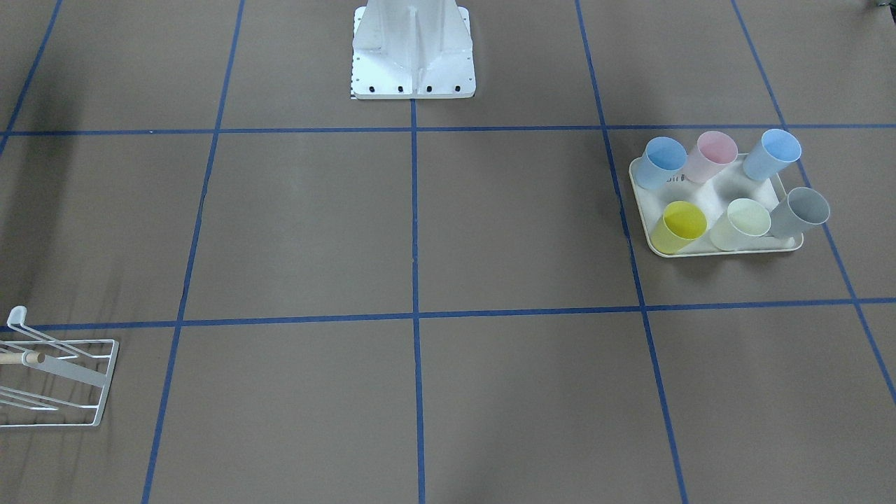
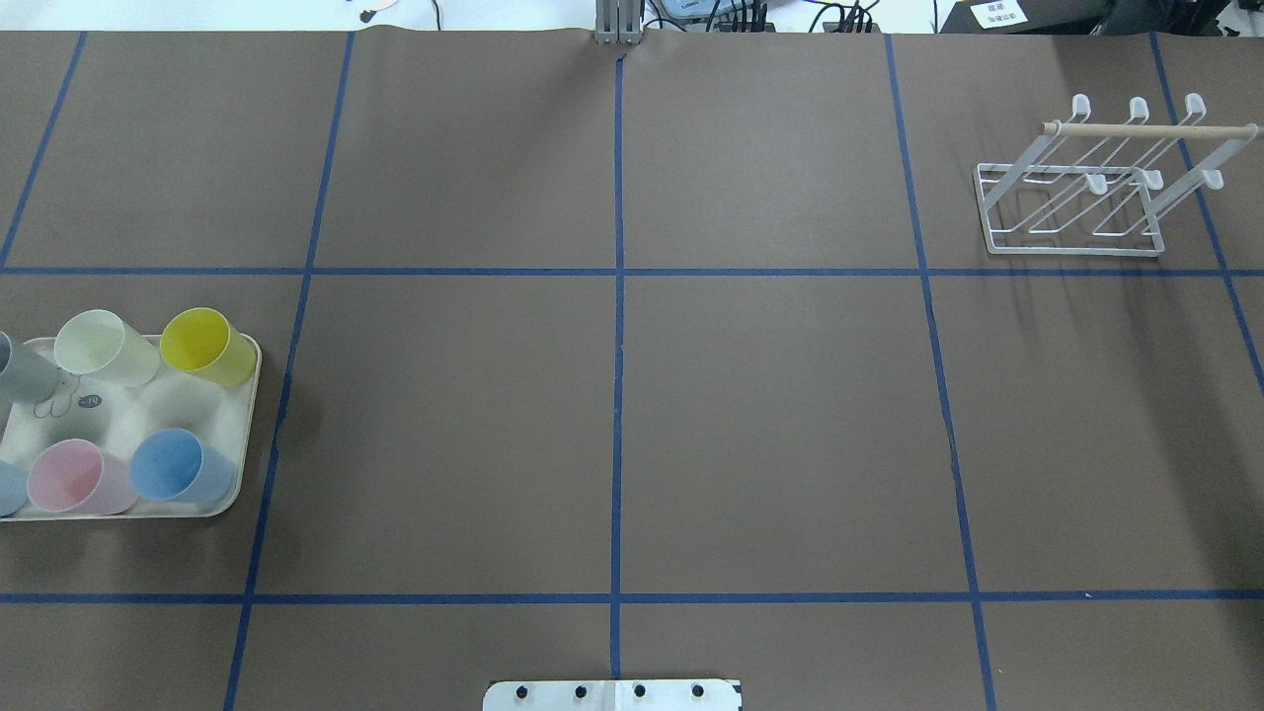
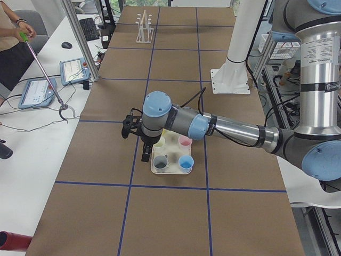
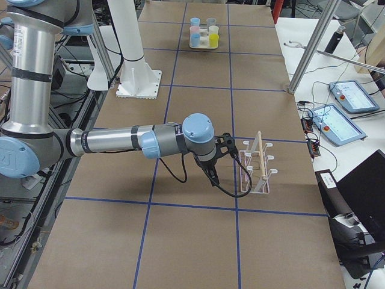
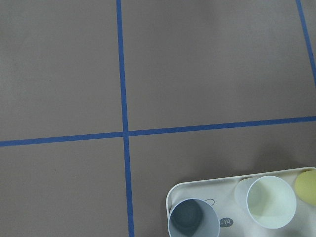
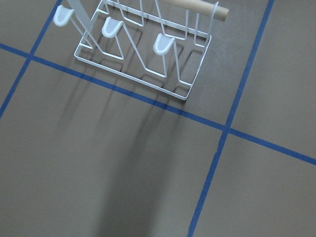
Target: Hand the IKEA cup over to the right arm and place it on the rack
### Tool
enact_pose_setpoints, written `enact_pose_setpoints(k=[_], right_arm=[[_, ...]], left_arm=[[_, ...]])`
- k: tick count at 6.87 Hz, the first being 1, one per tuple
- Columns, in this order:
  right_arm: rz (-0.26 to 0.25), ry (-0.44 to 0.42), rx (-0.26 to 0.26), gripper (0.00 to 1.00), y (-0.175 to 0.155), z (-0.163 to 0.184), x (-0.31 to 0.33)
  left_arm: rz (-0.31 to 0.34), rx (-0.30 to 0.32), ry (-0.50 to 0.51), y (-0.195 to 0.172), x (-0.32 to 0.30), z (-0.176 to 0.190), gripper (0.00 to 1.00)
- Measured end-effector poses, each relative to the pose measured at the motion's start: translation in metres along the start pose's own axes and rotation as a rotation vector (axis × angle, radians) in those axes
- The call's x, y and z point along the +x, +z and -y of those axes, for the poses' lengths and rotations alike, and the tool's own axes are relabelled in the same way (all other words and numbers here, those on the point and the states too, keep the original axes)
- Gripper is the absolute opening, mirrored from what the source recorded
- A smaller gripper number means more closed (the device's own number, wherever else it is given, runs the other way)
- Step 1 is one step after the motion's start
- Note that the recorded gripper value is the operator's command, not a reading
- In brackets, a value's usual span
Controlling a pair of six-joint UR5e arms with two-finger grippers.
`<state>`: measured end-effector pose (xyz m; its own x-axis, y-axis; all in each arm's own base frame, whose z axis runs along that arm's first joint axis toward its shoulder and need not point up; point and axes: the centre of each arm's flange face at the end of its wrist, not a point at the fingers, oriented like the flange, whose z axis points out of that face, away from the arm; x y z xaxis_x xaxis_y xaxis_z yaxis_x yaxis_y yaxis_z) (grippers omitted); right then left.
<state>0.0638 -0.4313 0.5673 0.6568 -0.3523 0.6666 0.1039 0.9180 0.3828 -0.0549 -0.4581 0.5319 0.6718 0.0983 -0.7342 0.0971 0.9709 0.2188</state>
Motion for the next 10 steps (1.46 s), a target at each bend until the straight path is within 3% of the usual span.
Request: enact_pose_setpoints(k=[3, 6, 10], right_arm=[[-0.086, 0.011, -0.022, 1.00, 0.004, 0.016, -0.002], [-0.072, -0.008, -0.064, 1.00, 0.026, 0.015, -0.009], [0.002, -0.033, -0.111, 1.00, 0.053, 0.016, -0.027]], left_arm=[[0.020, -0.046, 0.050, 0.030, 0.013, -0.006, 1.00], [0.023, -0.106, 0.018, 0.064, -0.015, -0.051, 1.00], [0.021, -0.225, -0.029, 0.130, 0.000, -0.069, 1.00]])
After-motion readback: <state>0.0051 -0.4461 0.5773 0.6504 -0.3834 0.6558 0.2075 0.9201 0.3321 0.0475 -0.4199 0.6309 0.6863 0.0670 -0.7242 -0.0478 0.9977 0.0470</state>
